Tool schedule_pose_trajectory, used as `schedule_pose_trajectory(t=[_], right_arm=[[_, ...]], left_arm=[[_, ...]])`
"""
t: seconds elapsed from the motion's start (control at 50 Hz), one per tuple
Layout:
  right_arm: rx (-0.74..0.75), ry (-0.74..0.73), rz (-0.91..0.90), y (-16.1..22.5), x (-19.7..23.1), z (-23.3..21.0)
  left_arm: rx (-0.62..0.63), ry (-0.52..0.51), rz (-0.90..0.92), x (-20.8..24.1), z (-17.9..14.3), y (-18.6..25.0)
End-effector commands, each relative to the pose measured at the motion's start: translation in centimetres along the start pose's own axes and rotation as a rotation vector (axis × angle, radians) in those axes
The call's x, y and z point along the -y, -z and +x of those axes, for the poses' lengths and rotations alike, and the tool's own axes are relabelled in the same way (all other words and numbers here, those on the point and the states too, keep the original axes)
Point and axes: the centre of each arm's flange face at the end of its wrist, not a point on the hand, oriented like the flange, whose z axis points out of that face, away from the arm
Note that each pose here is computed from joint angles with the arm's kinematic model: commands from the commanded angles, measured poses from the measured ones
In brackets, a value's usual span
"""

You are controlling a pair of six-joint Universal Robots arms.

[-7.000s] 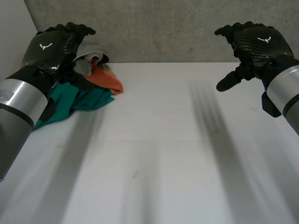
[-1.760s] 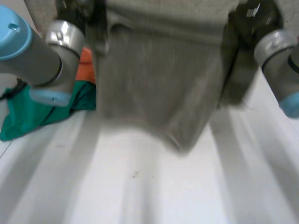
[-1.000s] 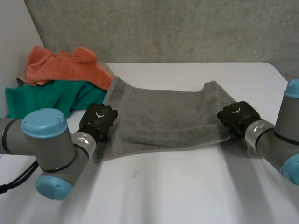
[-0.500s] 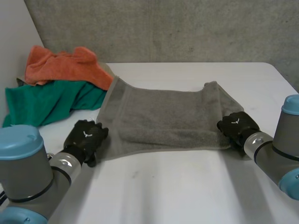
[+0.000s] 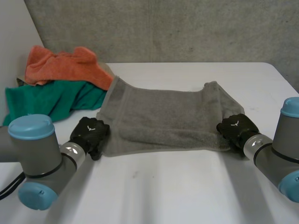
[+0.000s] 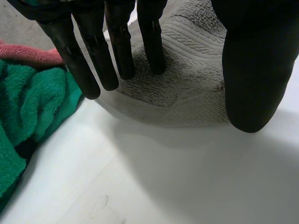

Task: Fold the laundry.

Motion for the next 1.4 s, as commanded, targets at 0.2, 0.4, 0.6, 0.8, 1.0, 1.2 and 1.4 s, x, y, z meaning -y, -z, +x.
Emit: schedule_pose_trajectory(t=[0.2,0.4,0.6,0.8,1.0,1.2,1.4], right_arm=[[0.000,0.003,-0.003,0.0,-0.1,0.0],[-0.005,0.002,0.001,-0.1,0.1,0.2],[-0.018,-0.083,-0.002,0.5,1.9,1.8],[-0.027,-0.276,-0.138,3.3,1.0,6.7],[-0.071,-0.417,-0.200,4.5,-3.9,7.1],[-0.013,-0.507,-0.149,3.3,-5.1,6.1],[0.019,-0.675,-0.096,1.2,-4.4,4.7]], left_arm=[[0.006,0.019,0.070,1.9,0.0,-1.7],[-0.028,0.026,0.059,1.5,0.7,-3.0],[-0.017,0.047,0.084,4.2,-0.4,-1.5],[0.020,0.160,0.175,7.5,-2.2,0.9],[0.021,0.169,0.165,7.2,-2.3,1.0],[0.026,0.168,0.179,7.6,-2.5,0.9],[0.046,0.165,0.220,8.9,-3.2,0.8]])
